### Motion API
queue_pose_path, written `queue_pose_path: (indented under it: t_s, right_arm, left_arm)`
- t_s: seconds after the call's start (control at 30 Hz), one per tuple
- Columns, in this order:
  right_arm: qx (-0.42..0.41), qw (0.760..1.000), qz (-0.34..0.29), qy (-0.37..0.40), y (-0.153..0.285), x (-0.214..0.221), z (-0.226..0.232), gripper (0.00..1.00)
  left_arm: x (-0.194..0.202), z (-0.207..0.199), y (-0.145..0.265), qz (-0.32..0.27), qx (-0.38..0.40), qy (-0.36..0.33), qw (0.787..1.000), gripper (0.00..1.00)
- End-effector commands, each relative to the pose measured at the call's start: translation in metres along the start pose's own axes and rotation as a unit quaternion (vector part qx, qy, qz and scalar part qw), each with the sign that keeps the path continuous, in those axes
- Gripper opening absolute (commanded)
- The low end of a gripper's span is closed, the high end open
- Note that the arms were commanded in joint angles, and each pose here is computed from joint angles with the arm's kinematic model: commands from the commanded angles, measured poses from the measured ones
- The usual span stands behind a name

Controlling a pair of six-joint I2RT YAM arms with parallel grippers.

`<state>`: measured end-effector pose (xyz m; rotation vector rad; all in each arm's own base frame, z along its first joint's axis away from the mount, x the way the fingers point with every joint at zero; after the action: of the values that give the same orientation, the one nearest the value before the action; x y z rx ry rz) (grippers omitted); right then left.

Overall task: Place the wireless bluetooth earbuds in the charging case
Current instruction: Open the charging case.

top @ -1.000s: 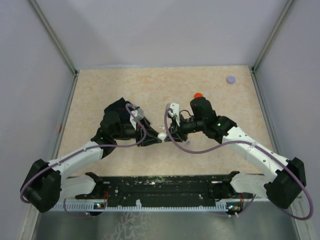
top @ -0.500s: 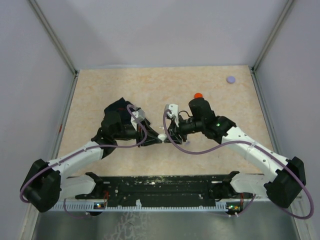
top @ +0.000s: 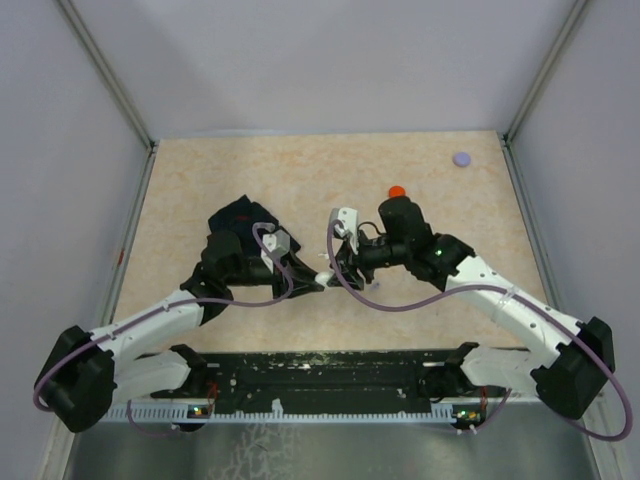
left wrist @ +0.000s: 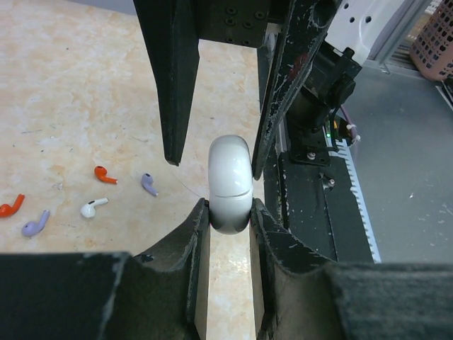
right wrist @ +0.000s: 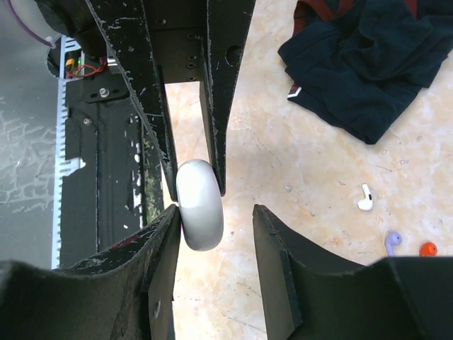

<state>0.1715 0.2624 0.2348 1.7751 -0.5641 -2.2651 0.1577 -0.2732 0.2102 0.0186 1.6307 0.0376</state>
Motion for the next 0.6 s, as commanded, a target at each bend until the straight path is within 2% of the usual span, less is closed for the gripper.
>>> queue_pose_path:
  t_s: [0.0, 0.3, 0.43, 0.57]
  right_arm:
    - [0.051, 0.996, -0.056, 0.041, 0.012, -0.034, -0.009, 0.44]
    - [0.092, 0.993, -0.071, 0.024, 0.021, -0.037, -0.020, 0.44]
    - [0.090, 0.992, -0.087, 0.016, 0.021, -0.042, -0.018, 0.45]
    - [0.116, 0.989, -0.093, -0.006, 0.022, -0.042, -0.025, 0.45]
  left_arm:
    - [0.002, -0.013, -0.001, 0.005, 0.034, -0.016, 0.999, 0.00]
    - [0.006, -0.013, 0.000, 0.018, 0.038, -0.019, 0.999, 0.00]
    - [0.012, 0.006, 0.002, 0.036, -0.033, -0.018, 0.999, 0.00]
    - [0.017, 0.032, 0.014, 0.031, -0.156, -0.013, 0.987, 0.00]
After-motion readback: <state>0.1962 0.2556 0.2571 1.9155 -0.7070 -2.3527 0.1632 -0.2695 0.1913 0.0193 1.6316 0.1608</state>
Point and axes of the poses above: each gripper's point midway between its finger pads, its own y axis back along the fingers, its own z axis along the line the jaws close on, x = y × z, the point moved 3 cm from there along y, back along the fingers, and after that the axes turned 7 degrees about -y, right-handed, at the moved point
